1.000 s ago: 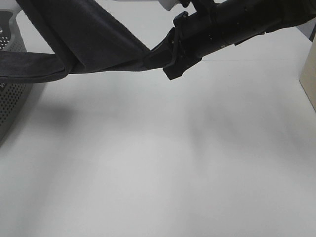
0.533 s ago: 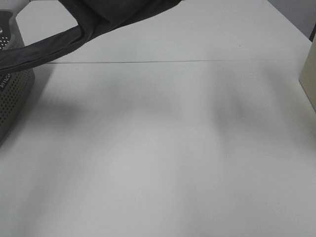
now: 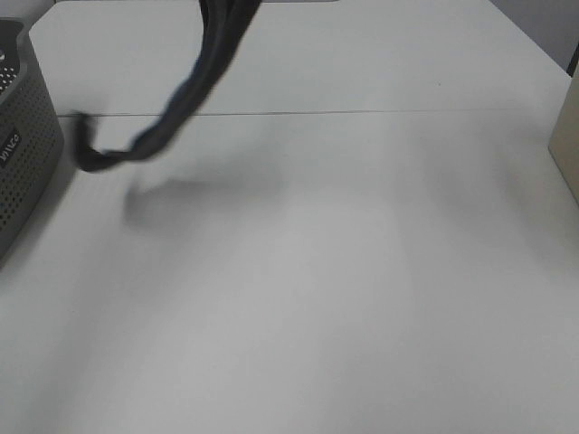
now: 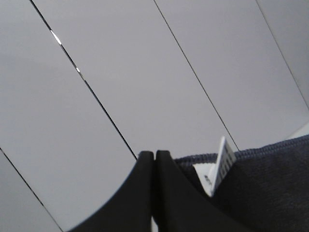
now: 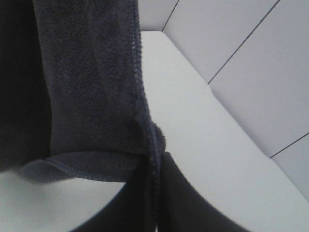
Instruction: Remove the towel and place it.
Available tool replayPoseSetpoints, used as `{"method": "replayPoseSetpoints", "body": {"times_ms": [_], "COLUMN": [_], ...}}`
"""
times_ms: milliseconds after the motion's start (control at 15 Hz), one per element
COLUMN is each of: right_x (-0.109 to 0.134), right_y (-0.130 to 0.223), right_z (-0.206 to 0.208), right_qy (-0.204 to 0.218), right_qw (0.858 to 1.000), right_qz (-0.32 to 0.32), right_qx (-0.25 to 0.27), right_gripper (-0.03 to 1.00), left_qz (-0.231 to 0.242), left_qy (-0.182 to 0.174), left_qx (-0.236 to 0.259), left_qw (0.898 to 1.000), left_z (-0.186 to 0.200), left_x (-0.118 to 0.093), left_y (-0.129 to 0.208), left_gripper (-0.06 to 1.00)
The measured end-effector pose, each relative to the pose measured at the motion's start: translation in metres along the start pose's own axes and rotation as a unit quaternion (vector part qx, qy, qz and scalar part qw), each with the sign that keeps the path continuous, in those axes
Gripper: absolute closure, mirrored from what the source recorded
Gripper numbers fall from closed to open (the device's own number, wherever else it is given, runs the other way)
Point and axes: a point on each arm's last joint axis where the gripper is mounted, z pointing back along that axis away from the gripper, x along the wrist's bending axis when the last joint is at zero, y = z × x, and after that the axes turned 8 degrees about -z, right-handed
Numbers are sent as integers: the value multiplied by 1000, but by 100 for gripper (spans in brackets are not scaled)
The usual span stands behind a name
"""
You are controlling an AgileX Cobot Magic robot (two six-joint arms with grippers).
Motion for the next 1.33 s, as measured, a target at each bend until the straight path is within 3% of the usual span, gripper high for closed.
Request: {"method": "replayPoseSetpoints", "body": {"times_ms": [67,267,600,667,800,1067,1200,1333], "right_x": [-2,-16,-31,-35,-37,-42,-43,-43], "right_y": [-3,-26,-32,-36,-39,-46,-47,-48], "right_z": [2,16,21,23,25,30,31,30], "right_qy": [7,82,175,205,230,270,279,278], "right_qw": [1000,994,975,960,946,928,924,926], "right_qz": [3,24,108,167,205,221,222,211], "right_qx": [-6,-72,-88,-95,-104,-130,-137,-142], "right_gripper": [96,96,96,96,96,96,96,96], "left_qz": [1,8,102,126,168,178,183,209], "left_qy": [-10,-54,-45,-43,-42,-51,-75,-102], "left_qx": [-13,-57,-50,-49,-49,-50,-73,-103], "left_qw": [1000,997,992,990,984,981,977,967], "left_z": [0,1,-7,-9,-12,-24,-27,-33], "left_x": [2,13,9,7,5,-2,1,1], "left_y": [-2,-8,2,4,7,20,20,24], "left_gripper": [94,94,94,94,94,94,94,94]}}
